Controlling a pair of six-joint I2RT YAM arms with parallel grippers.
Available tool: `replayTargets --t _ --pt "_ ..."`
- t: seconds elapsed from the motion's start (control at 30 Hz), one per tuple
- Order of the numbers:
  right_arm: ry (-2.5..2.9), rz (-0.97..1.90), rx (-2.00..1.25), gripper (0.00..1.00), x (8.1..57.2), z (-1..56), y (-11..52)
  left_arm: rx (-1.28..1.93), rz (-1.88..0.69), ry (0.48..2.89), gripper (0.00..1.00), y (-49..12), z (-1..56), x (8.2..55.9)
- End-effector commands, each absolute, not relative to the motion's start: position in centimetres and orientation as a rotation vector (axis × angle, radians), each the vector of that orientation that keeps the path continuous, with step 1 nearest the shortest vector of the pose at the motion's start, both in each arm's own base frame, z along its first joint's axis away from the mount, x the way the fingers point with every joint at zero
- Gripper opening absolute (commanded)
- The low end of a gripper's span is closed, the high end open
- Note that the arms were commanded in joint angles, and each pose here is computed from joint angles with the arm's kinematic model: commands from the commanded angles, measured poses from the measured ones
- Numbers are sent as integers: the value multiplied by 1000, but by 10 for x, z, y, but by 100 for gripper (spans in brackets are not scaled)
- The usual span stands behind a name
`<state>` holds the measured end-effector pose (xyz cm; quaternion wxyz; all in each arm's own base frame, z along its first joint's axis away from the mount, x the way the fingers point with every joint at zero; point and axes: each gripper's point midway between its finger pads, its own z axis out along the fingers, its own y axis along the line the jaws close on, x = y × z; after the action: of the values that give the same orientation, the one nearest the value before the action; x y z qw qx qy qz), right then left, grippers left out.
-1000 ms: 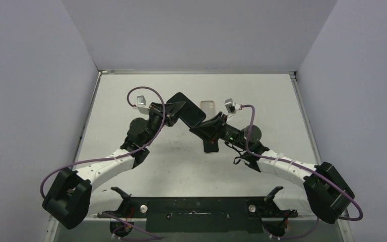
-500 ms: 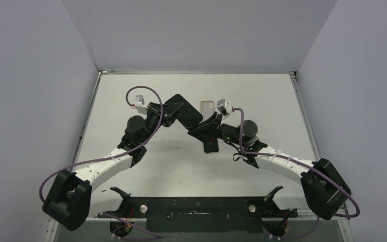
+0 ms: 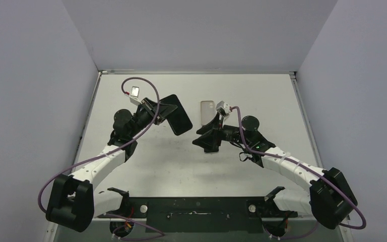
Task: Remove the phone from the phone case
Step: Remove the phone case from the phone.
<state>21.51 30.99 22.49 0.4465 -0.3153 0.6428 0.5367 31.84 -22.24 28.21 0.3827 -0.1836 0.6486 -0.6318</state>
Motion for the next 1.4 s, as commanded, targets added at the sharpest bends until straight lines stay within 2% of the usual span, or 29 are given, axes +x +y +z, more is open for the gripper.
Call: replayTargets --t 0.0,0.37,0.8,1.1,1.33,1.37 --pt "1508 1352 -888 61 206 256 309 -62 -1620 1577 0 -235 334 298" --pt "1468 1436 -1001 59 207 276 323 261 -1605 1575 0 -249 339 281" --pt "1452 1517 -1089 47 208 275 334 380 -1639 1508 0 -254 355 274" --pt "1428 1568 -1148 26 205 273 338 378 -1675 1511 0 -257 355 276" --pt "1378 1555 -1178 0 208 272 341 378 -1705 1514 0 -259 355 274" --pt "1359 1541 -1194 0 208 272 342 370 -1712 1516 0 -259 355 274"
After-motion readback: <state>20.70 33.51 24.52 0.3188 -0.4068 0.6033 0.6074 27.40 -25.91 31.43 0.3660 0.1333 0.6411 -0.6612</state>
